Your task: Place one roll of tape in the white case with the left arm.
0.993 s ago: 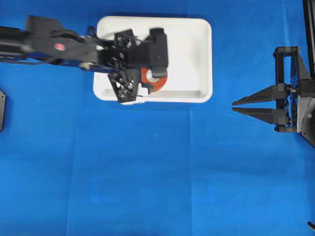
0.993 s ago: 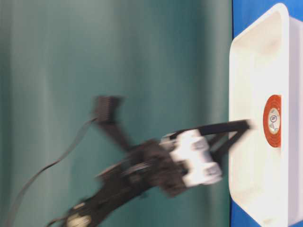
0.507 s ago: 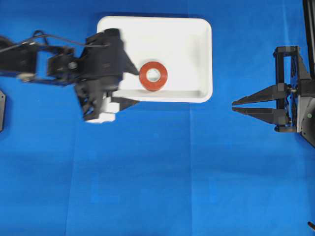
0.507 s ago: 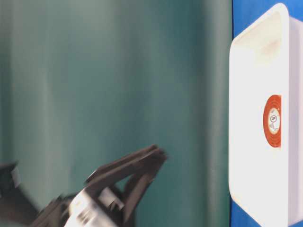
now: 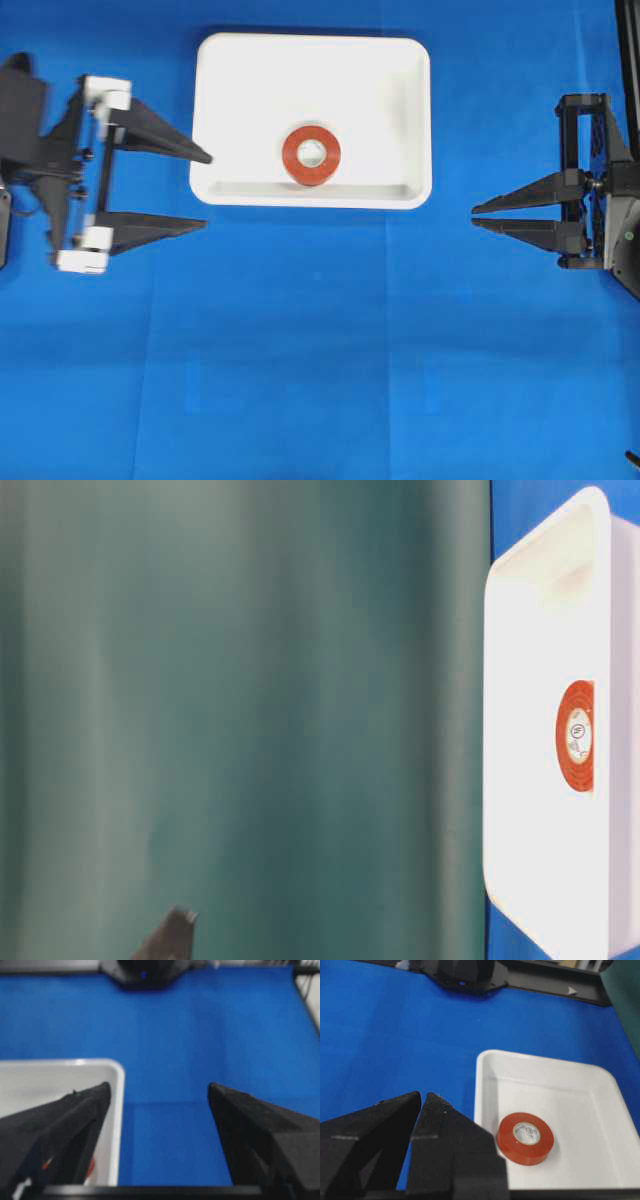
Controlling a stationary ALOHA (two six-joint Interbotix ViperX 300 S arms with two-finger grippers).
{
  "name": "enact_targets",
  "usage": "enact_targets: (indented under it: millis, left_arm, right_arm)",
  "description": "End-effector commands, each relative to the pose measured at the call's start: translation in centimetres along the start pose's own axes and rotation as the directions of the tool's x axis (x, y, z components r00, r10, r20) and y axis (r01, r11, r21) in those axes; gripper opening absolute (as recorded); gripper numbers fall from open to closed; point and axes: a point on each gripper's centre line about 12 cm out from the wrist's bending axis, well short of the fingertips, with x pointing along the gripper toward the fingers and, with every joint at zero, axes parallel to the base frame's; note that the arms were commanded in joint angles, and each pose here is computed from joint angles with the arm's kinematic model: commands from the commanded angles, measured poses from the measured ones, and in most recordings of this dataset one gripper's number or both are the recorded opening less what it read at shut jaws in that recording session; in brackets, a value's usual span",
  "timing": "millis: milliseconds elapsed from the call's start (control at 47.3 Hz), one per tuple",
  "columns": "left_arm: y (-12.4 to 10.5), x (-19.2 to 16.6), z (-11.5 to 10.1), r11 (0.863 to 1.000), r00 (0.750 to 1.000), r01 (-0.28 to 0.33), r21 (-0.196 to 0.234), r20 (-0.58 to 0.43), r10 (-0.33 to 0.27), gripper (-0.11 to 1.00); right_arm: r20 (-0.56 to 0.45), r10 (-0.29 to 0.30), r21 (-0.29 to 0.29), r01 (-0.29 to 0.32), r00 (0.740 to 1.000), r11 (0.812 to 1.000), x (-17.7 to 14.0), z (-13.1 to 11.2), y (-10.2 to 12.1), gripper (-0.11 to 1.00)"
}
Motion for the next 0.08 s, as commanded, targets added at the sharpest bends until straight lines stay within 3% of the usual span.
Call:
enact_targets:
  millis: [0, 63]
  left_arm:
    - [-0.14, -1.06, 0.33, 1.0, 0.998, 0.005, -0.004, 0.057, -0.005, 0.75]
    - [-0.15, -1.44, -0.3, 1.0, 0.998, 0.006, -0.007, 0.06, -0.006, 0.75]
  right_arm:
    - [0.023, -0.003, 0.005, 0.002, 1.0, 1.0, 0.12, 0.61, -0.05, -0.11]
    - [0.028, -0.003, 0.005, 0.002, 1.0, 1.0, 0.12, 0.67, -0.05, -0.11]
